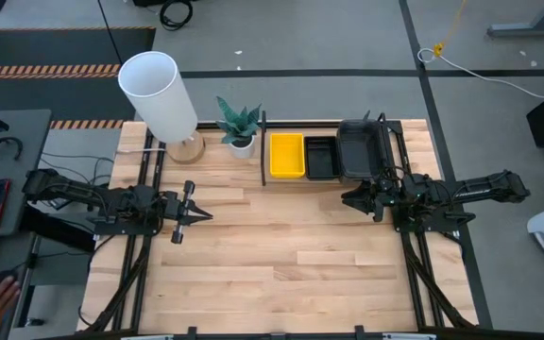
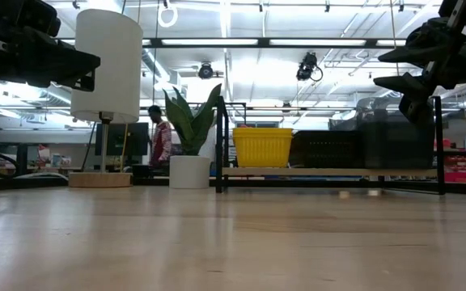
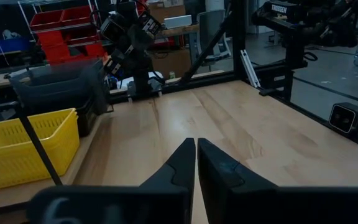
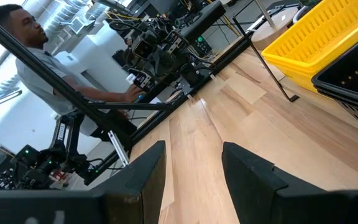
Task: Stack baskets on shelf by color
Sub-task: Return to Home Position
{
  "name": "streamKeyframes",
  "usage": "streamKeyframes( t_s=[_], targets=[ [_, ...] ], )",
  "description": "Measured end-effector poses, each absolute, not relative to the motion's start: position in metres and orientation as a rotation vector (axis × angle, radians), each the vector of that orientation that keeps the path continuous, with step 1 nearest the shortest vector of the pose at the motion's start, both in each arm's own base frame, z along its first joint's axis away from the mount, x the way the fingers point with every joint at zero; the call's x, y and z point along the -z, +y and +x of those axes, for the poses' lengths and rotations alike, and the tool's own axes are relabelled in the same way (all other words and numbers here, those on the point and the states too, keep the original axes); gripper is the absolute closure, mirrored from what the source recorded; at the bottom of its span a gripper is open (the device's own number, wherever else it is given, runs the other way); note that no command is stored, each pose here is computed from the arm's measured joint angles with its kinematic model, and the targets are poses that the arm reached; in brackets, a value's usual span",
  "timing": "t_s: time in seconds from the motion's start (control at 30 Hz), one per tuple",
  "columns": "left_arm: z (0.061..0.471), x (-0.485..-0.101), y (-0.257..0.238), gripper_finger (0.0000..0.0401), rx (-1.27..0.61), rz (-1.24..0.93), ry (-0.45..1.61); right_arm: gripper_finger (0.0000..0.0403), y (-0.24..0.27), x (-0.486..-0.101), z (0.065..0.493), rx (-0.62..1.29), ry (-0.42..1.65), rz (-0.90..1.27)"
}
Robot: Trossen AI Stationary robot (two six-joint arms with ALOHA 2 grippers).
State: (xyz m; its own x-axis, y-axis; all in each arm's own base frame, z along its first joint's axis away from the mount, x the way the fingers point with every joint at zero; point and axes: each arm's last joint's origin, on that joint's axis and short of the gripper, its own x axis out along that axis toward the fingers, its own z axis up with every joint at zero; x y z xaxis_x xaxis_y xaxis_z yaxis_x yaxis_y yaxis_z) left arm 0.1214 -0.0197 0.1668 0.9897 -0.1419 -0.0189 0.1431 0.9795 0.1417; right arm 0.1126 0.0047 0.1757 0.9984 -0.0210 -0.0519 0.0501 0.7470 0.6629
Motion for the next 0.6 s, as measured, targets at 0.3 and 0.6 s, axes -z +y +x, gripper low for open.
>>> streamKeyframes(
  t_s=[0.3,0.6],
  targets=[
    [0.1214,-0.1668,-0.0197,0.0365,0.144,0.143,0.009,0.0240,0.0047,-0.1757,0.1126,0.038,0.042,0.726],
    [0.1214,-0.1668,-0.0197,0.0377,0.144,0.143,0.008,0.0240,0.0047,-0.1757,0.1126,0.039,0.042,0.726]
  ],
)
